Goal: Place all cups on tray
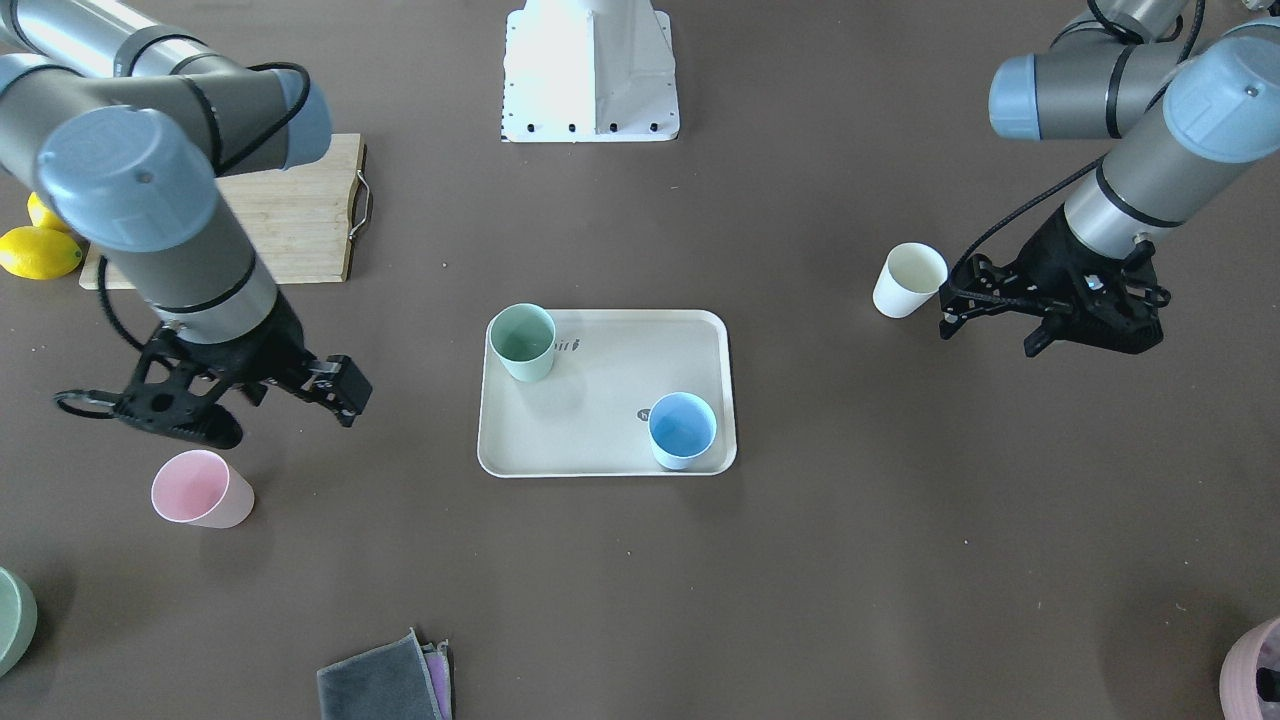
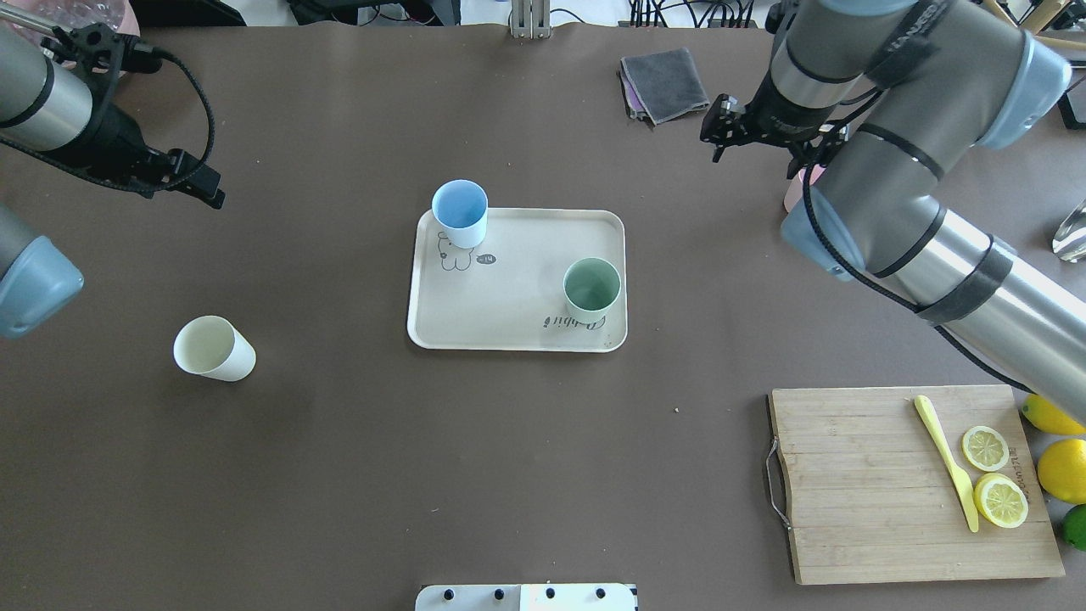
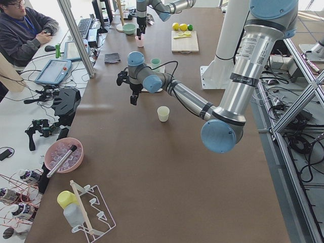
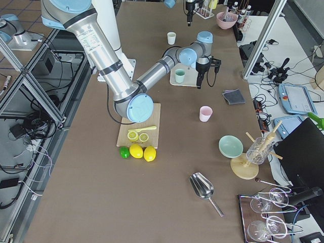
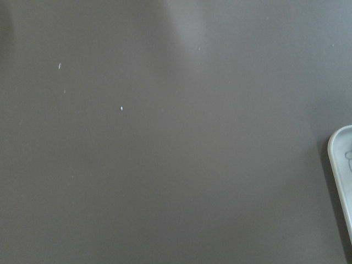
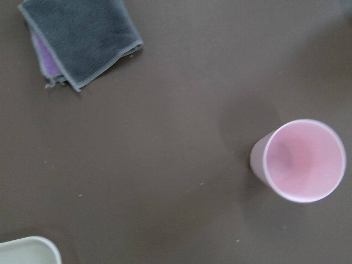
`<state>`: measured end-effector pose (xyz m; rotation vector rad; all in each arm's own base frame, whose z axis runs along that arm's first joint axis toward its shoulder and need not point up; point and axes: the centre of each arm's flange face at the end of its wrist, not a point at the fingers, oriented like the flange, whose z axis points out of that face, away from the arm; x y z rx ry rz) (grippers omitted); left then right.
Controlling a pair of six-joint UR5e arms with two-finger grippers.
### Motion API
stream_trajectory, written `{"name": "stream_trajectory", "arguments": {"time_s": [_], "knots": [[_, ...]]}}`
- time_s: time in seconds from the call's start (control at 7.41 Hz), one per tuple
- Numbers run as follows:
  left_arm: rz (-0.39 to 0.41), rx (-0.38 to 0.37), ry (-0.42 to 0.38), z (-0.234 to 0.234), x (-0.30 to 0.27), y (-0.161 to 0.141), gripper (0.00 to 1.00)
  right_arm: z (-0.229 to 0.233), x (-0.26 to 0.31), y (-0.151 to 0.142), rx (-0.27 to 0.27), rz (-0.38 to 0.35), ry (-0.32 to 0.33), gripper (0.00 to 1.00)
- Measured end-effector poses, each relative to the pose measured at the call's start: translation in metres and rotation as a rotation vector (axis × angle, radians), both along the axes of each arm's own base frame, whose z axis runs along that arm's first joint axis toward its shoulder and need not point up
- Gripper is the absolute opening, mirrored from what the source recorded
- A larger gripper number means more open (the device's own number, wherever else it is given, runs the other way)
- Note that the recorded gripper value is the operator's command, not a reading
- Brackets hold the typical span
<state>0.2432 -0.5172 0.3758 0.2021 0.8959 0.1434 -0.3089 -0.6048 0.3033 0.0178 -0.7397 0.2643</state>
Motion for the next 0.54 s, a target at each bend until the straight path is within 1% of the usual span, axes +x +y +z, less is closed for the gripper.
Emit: {"name": "stream_trajectory", "arguments": {"time_s": [0.14,0.27,0.4,0.54], "knots": [[0.011,-0.015,0.001,0.018,-0.004,0.033,0.98,0.030,0.044,-0.012,0.035,-0.037,0.026,1.00],[0.012,-0.023,0.003,0.041,-0.003,0.059,0.99,0.057,0.082,-0.018,0.061,-0.072,0.044,1.00],[0.010,-0.023,-0.006,0.064,-0.001,0.077,0.98,0.076,0.109,-0.021,0.080,-0.100,0.050,1.00],[0.007,-0.024,-0.019,0.084,0.002,0.089,0.98,0.089,0.124,-0.021,0.098,-0.115,0.047,1.00]]}}
